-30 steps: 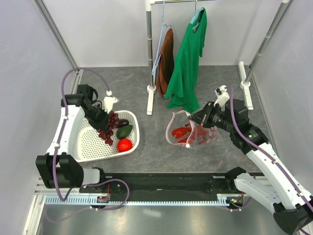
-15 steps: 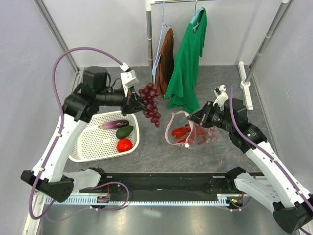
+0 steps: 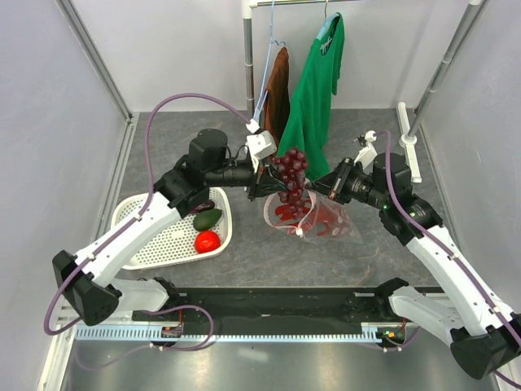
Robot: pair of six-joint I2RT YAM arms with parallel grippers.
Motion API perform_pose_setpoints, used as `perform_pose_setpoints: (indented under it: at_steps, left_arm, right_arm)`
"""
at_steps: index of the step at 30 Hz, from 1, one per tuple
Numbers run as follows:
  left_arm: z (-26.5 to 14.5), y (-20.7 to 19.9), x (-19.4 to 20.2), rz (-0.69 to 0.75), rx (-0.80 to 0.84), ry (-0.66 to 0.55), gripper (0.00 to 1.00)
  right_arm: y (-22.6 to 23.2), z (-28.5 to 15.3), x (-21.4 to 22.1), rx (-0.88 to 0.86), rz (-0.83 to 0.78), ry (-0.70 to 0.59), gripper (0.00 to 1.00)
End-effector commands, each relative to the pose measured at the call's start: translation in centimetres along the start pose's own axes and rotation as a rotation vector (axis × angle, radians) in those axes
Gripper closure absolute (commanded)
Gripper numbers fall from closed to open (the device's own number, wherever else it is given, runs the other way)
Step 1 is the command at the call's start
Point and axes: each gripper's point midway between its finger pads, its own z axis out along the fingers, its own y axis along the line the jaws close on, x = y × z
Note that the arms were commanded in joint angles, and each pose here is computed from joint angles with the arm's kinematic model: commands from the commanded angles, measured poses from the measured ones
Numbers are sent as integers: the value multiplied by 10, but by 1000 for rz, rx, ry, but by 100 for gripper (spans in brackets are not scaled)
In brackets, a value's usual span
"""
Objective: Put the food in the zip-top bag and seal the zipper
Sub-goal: Place the fake fruit in the zipper food storage bag.
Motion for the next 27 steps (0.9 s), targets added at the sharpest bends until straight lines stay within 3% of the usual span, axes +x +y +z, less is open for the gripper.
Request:
perform_pose_setpoints:
  at_steps: [1,7,14,19,27]
  left_arm:
    - [6,23,-24,-13,-116,-105,98]
    - [21,18,11,-91,-83,-30,98]
    - [13,-1,48,-46,-76,27,98]
    - [-4,-3,47,87,-136,-1,98]
    - [11,-43,64,223,1,86,98]
  right_arm:
    - [48,-15,-18,-153,-23,-46,100]
    - [63,-18,-24,-205,-2,-52,100]
    - [64,-18,-28,-206,18,-67,100]
    - [56,-15,-25,-190,37,-59,100]
    - [46,-8,-22,-179,47,-54,100]
